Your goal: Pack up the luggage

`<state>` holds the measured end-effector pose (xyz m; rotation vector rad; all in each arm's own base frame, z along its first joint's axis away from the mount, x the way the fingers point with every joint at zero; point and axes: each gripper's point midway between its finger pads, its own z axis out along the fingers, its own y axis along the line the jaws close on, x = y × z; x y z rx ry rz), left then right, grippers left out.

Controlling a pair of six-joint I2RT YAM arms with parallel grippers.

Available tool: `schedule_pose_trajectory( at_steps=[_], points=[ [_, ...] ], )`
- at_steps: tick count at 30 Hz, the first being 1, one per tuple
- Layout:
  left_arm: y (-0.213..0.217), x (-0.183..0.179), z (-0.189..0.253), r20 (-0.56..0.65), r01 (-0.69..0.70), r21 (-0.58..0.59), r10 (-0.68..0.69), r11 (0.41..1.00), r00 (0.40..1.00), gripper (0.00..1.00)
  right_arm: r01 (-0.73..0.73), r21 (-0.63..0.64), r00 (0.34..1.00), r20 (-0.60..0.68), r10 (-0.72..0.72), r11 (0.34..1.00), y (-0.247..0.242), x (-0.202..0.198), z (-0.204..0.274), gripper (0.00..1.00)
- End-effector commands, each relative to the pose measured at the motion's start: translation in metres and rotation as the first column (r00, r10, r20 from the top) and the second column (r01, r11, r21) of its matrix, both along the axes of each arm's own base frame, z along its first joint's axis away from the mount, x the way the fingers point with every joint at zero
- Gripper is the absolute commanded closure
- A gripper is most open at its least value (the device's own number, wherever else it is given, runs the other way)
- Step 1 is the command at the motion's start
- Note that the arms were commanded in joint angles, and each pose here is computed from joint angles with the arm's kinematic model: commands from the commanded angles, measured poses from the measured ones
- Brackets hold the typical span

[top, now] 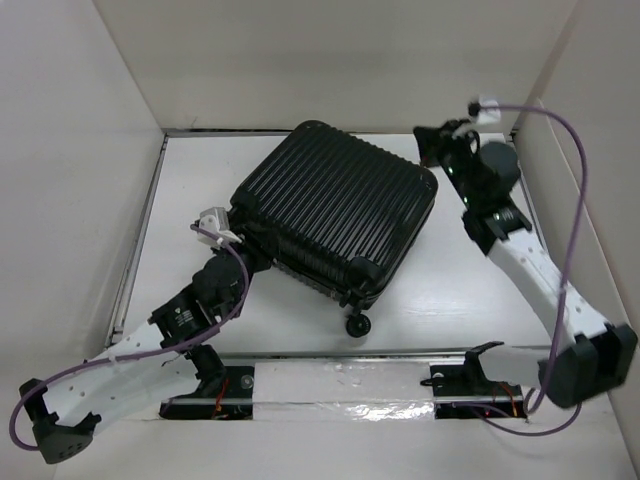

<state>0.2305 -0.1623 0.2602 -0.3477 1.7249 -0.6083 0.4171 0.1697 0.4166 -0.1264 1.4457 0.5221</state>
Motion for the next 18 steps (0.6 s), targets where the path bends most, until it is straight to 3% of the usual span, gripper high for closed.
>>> schedule_pose_trajectory(
  at_steps=[1,4,5,6,8,9,14,18],
  points=[
    [0.016,0.027,0.058,0.134,-0.122,-0.075,0.131,0.99,0.982,0.69,0.202,0.111,0.976,-0.103,-0.191,0.973,-0.045,-0.024,-0.07,1.0],
    [0.031,0.064,0.1,0.207,-0.189,-0.125,0.212,0.974,0.955,0.64,0.364,0.156,0.922,-0.201,-0.331,0.918,-0.085,-0.055,-0.134,1.0],
    [0.017,0.08,0.099,0.2,-0.13,-0.111,0.151,0.985,0.968,0.63,0.406,0.142,0.899,-0.243,-0.366,0.903,-0.096,-0.062,-0.155,1.0],
    [0.041,0.1,0.103,0.194,-0.191,-0.134,0.214,0.972,0.957,0.63,0.458,0.136,0.869,-0.277,-0.41,0.879,-0.112,-0.066,-0.172,1.0],
    [0.038,0.124,0.11,0.196,-0.109,-0.176,0.144,0.978,0.97,0.63,0.486,0.155,0.842,-0.348,-0.413,0.86,-0.123,-0.08,-0.211,1.0],
    [0.062,0.138,0.109,0.193,-0.156,-0.219,0.199,0.963,0.961,0.63,0.46,0.166,0.854,-0.352,-0.383,0.872,-0.12,-0.082,-0.218,1.0],
    [0.115,0.184,0.06,0.067,-0.251,-0.277,0.279,0.927,0.958,0.61,0.427,0.109,0.832,-0.436,-0.343,0.898,-0.116,-0.068,-0.249,1.0],
    [0.143,0.196,0.017,-0.024,-0.31,-0.306,0.318,0.9,0.948,0.6,0.39,0.12,0.847,-0.435,-0.304,0.913,-0.103,-0.035,-0.242,1.0]
  ],
)
